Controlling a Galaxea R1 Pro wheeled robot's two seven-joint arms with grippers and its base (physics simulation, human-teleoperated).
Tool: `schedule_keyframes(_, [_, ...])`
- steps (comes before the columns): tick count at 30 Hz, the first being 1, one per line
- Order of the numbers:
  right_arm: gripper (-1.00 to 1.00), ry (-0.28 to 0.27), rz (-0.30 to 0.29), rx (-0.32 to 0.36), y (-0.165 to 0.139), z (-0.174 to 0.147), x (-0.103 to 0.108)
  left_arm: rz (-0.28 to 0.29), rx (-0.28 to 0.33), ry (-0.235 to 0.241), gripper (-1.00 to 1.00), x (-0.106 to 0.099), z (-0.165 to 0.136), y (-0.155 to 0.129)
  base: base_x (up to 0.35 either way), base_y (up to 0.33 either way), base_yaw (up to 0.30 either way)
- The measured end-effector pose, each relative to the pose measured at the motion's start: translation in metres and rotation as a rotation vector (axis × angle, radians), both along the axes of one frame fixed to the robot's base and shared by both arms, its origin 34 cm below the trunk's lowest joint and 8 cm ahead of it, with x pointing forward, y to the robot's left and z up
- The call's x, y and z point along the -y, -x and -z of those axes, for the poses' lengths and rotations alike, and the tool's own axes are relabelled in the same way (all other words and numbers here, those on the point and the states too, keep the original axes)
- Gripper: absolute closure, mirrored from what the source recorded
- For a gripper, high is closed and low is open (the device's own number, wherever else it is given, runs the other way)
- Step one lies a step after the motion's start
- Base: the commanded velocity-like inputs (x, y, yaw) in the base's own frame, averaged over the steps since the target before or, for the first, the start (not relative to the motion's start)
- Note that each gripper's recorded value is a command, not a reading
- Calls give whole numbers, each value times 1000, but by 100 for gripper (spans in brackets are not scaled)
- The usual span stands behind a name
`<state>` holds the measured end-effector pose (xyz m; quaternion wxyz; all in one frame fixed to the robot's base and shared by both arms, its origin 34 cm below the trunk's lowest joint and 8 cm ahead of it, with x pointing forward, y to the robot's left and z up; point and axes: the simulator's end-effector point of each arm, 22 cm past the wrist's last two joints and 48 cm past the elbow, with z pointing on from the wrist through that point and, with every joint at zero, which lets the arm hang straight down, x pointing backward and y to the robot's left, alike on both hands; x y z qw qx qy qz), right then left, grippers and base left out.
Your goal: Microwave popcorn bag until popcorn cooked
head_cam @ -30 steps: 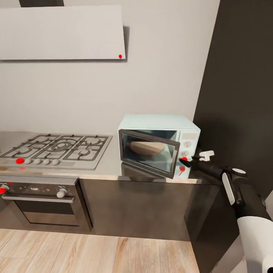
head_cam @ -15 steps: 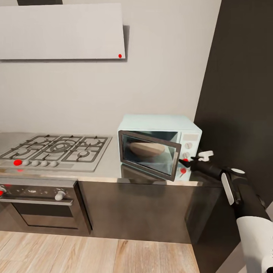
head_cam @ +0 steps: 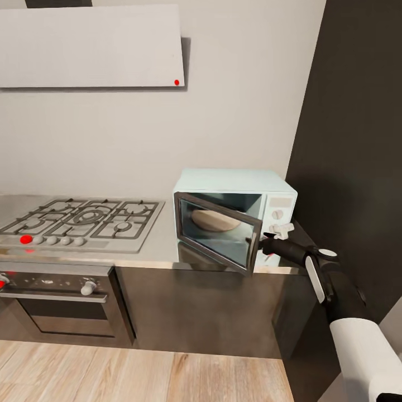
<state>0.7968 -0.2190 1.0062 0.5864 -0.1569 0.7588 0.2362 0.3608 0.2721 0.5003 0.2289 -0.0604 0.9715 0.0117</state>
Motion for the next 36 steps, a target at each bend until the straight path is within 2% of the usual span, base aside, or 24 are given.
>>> schedule_keyframes(22, [-100,-19,-34,9,4,-5,-11,-3,0,1,-100,0,0,0,-38,25,0])
schedule_keyframes(28, [-100,-10,-93,8,11,-5,-28,-3,1,2,-100,1,0,-1,-150,0,0])
schedule_keyframes(33, [-100,-30,-180,16,24,-9,-44,-3,1,2,-100,1,0,-1,-54,0,0])
schedule_keyframes(36, [-100,-36,-203,14,28,-9,-48,-3,1,2,-100,1,0,-1,-5,0,0])
